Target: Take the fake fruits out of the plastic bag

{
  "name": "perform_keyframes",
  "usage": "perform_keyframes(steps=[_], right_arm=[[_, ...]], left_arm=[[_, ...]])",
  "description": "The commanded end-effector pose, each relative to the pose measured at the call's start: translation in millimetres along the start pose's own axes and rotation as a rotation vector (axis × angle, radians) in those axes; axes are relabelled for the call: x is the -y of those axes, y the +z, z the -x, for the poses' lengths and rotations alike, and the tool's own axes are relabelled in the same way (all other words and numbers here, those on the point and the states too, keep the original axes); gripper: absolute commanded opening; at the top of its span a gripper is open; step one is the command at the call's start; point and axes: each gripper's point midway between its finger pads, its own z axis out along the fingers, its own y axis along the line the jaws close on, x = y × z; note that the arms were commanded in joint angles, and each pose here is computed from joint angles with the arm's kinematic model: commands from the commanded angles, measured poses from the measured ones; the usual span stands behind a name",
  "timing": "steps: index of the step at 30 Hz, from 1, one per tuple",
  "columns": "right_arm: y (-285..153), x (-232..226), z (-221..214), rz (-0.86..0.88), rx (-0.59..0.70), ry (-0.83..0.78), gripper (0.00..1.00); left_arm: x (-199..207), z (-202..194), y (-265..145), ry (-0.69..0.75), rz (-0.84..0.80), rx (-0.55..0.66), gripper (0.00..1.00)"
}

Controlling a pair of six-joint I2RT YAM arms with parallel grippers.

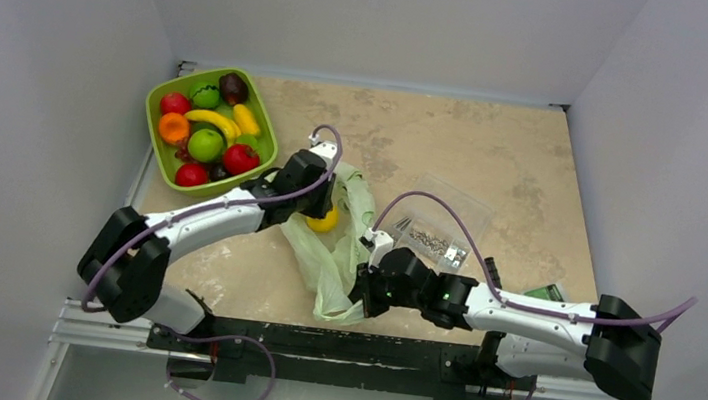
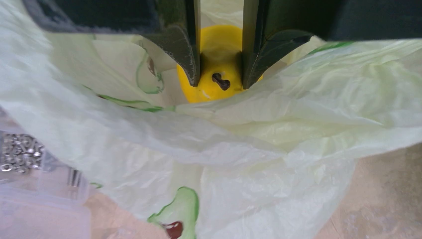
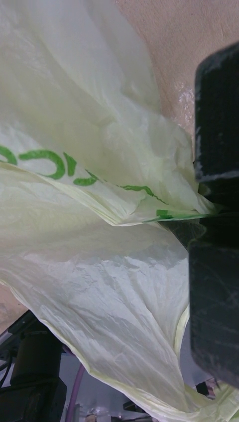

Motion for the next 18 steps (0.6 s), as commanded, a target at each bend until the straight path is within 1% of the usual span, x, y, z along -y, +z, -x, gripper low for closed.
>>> perform_keyframes(steps=[1,7,10,12,14,18], right_arm=[[2.6,-17.6,23.7,0.027,0.066,-0.005,0.00],[7.6,-20.3,36.2,0.003,0.094,0.011,0.00],[9.4,-25.9,41.6,0.008,0.099,0.034,0.00],[10.4,-27.1,50.6,-0.008,0.126,0.045,0.00],[11.6,-25.4,57.0,-0.039,0.140,0.053,0.00],[16.7,-18.1,75.9,-0.121,0.183,0.076,0.00]], left_arm=[[16.5,25.1,-45.1,-0.003,-0.101,0.087,0.00],[34.5,27.5,-106.7,-0.005,-0.258,0.116,0.00],[36.6,27.2,-138.9,0.010,-0.303,0.131,0.00],[28.4,33.5,-160.2,0.015,-0.279,0.180,0.00],[13.9,42.9,-181.5,0.028,-0.222,0.242,0.00],[-34.6,79.4,-223.8,0.005,0.012,0.405,0.00]])
